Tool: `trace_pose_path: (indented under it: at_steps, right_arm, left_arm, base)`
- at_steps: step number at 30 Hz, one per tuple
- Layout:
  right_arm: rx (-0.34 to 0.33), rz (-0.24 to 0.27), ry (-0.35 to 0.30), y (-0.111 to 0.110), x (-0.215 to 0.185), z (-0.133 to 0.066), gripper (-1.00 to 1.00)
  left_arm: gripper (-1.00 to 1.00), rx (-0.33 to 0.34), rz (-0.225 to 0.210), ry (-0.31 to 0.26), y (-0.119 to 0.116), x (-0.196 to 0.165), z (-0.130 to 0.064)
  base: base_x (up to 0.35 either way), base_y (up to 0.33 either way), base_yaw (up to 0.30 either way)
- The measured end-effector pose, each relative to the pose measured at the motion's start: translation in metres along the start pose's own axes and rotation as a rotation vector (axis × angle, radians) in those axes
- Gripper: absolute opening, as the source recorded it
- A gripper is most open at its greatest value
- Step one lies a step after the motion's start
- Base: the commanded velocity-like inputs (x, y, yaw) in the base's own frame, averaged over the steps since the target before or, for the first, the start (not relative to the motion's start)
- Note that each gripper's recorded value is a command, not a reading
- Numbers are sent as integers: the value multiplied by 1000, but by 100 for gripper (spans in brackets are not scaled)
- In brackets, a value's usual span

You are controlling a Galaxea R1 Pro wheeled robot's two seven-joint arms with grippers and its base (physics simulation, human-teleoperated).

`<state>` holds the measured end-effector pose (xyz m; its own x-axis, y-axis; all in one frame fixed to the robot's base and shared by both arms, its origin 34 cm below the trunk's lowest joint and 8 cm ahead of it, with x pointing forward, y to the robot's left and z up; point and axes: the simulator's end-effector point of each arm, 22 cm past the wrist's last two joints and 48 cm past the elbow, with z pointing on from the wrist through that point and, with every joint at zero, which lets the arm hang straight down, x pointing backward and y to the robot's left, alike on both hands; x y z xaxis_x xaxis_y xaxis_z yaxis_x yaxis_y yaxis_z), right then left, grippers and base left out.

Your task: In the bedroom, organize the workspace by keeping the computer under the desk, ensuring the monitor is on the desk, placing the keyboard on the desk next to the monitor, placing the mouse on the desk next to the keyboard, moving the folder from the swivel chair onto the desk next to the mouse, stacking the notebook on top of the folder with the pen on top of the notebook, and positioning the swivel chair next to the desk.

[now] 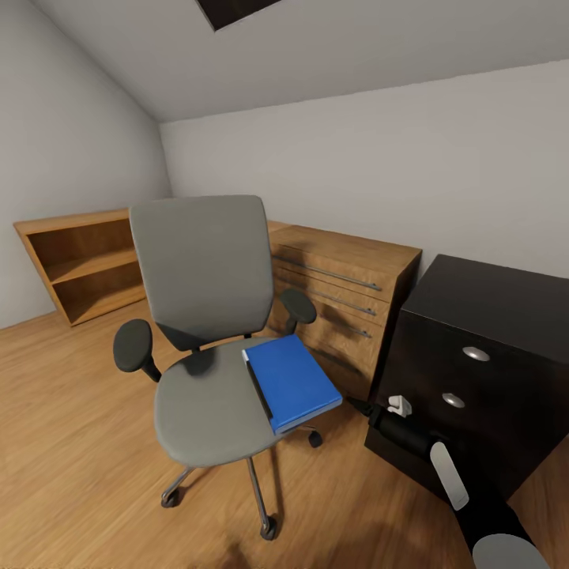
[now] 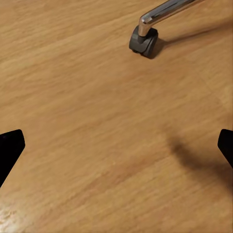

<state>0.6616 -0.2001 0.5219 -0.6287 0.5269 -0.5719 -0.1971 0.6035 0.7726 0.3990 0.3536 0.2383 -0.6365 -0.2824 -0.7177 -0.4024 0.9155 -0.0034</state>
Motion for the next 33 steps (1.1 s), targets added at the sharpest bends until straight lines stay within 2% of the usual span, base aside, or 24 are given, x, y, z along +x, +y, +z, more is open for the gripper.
trace_pose_path:
  at_steps: [5, 16, 33]
  right_arm:
    - [-8, 1, 0, 2, 0, 0, 100]
    - [-79, -3, 6, 19, 2, 1, 100]
    - [-83, -6, 6, 19, 1, 0, 100]
  left_arm:
    - [100, 0, 0, 2, 0, 0, 0]
    - [100, -3, 1, 3, 2, 0, 0]
    - [100, 0, 2, 4, 2, 0, 0]
  base:
    - [0, 0, 0]
    - [0, 0, 0]
    - [37, 35, 0]
